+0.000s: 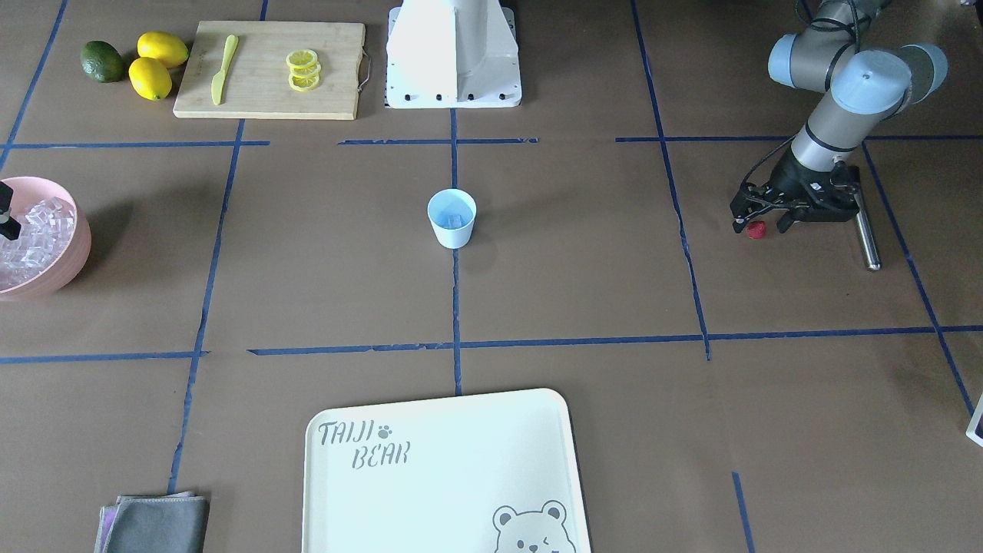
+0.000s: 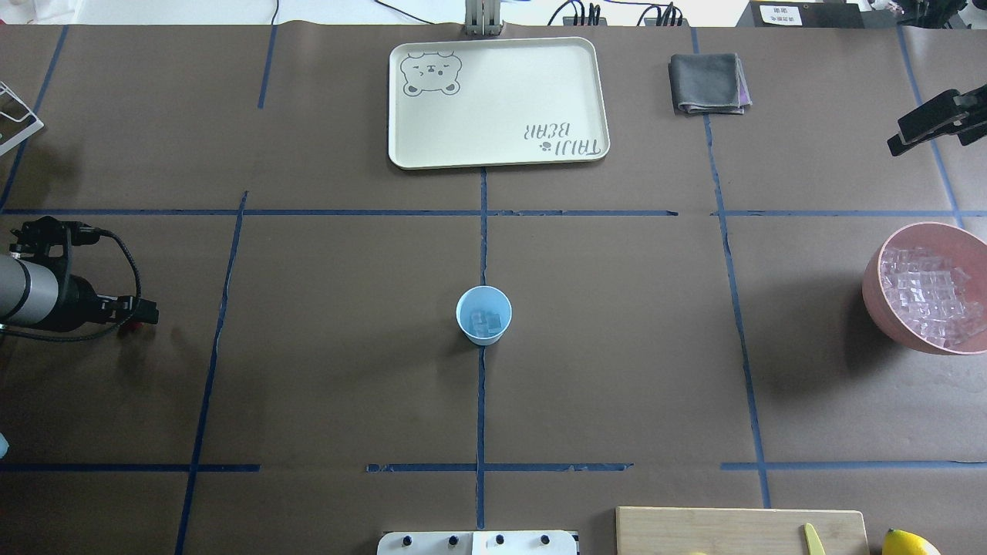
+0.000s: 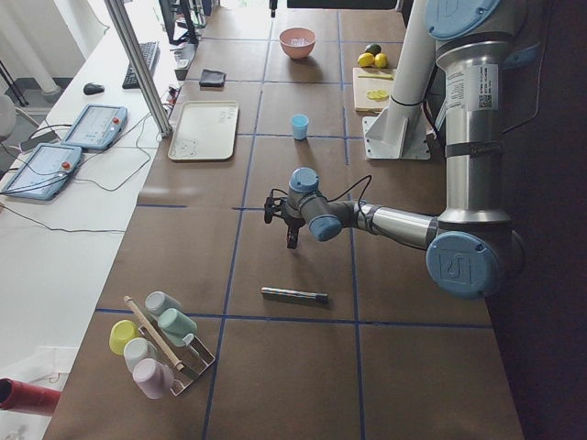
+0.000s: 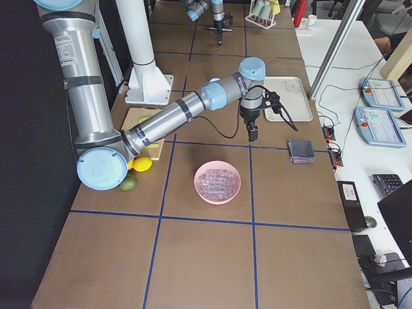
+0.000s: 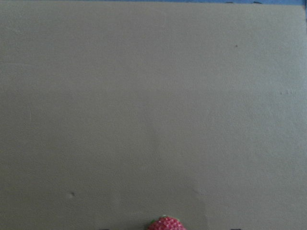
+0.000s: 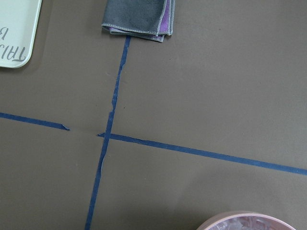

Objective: Mash ice and strawberries in cup
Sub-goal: 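Lower the left gripper onto the red strawberry and grasp it, then lift the strawberry with the left gripper and carry it over the cup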

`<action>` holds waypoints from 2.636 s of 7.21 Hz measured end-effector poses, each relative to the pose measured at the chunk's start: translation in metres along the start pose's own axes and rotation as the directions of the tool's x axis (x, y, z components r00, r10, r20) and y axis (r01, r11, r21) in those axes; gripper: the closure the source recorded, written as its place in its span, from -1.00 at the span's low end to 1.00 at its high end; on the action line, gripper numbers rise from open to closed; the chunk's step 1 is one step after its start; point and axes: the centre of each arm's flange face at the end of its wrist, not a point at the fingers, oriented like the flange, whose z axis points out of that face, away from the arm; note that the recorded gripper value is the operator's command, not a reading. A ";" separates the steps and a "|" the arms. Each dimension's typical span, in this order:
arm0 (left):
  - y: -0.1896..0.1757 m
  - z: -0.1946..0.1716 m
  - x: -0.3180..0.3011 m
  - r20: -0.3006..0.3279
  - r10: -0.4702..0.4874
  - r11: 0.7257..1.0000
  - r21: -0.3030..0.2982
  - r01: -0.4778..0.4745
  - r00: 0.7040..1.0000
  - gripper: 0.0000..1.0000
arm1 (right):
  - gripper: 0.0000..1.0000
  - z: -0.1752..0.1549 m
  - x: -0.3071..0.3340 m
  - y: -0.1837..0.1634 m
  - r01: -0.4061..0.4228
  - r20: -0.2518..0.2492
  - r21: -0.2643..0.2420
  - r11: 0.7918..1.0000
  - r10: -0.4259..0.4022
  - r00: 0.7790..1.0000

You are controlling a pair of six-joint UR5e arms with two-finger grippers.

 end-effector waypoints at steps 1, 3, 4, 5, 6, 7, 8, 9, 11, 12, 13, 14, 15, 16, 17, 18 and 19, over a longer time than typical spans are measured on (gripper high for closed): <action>0.000 0.000 0.000 0.001 0.000 1.000 -0.001 0.000 1.000 0.30 | -0.99 0.000 0.000 0.000 -0.002 0.001 0.000 1.000 0.002 1.000; 0.000 0.002 -0.003 0.007 -0.001 1.000 -0.001 0.001 1.000 0.89 | -0.99 -0.001 -0.002 0.001 -0.002 0.011 -0.002 1.000 0.002 1.000; 0.000 0.002 -0.004 0.012 -0.001 1.000 0.005 0.001 1.000 1.00 | -0.99 -0.001 -0.002 0.002 -0.001 0.015 -0.003 1.000 0.001 1.000; -0.001 0.001 -0.003 0.013 -0.002 1.000 0.010 0.001 1.000 1.00 | -0.99 -0.001 -0.002 0.002 -0.001 0.017 -0.004 1.000 0.001 1.000; -0.002 -0.007 0.003 0.004 -0.003 1.000 0.010 0.003 1.000 1.00 | -0.99 -0.001 0.000 0.003 -0.002 0.017 -0.006 1.000 0.002 1.000; -0.003 -0.020 0.016 -0.003 -0.006 1.000 -0.004 0.006 1.000 1.00 | -0.99 0.001 0.007 0.006 -0.001 0.013 -0.010 1.000 0.002 1.000; -0.004 -0.037 0.037 -0.004 -0.009 1.000 -0.022 0.009 1.000 1.00 | -0.99 0.001 0.021 0.012 0.010 0.005 -0.014 1.000 -0.010 1.000; -0.009 -0.057 0.066 -0.007 -0.013 0.999 -0.040 0.012 1.000 1.00 | -0.99 0.000 0.041 0.020 0.028 -0.007 -0.018 0.999 -0.029 1.000; -0.039 -0.104 0.167 -0.024 -0.074 0.994 -0.076 0.072 0.997 1.00 | -0.99 0.001 0.095 0.045 0.047 -0.024 -0.038 0.998 -0.048 0.999; -0.053 -0.129 0.229 -0.032 -0.129 0.988 -0.096 0.125 0.991 1.00 | -0.99 0.001 0.122 0.061 0.048 -0.022 -0.049 0.998 -0.049 0.999; -0.057 -0.148 0.288 -0.046 -0.176 0.978 -0.119 0.170 0.983 1.00 | -0.99 0.002 0.147 0.076 0.049 -0.020 -0.060 0.997 -0.050 0.999; -0.058 -0.157 0.335 -0.064 -0.213 0.970 -0.137 0.203 0.975 1.00 | -0.99 0.004 0.169 0.086 0.054 -0.020 -0.069 0.996 -0.055 0.998; -0.060 -0.158 0.377 -0.076 -0.241 0.962 -0.155 0.227 0.968 1.00 | -0.99 0.005 0.187 0.092 0.057 -0.022 -0.072 0.996 -0.059 0.998; -0.062 -0.155 0.410 -0.081 -0.258 0.955 -0.170 0.242 0.963 1.00 | -0.99 0.005 0.197 0.095 0.060 -0.023 -0.073 0.995 -0.062 0.998; -0.061 -0.153 0.433 -0.084 -0.265 0.952 -0.179 0.247 0.961 1.00 | -0.99 0.005 0.202 0.096 0.064 -0.024 -0.075 0.995 -0.066 0.998; -0.055 -0.149 0.447 -0.085 -0.263 0.952 -0.182 0.245 0.961 1.00 | -0.99 0.006 0.206 0.098 0.067 -0.024 -0.077 0.995 -0.069 0.997; -0.045 -0.142 0.460 -0.086 -0.259 0.955 -0.175 0.241 0.962 1.00 | -0.99 0.007 0.209 0.100 0.070 -0.023 -0.080 0.994 -0.072 0.997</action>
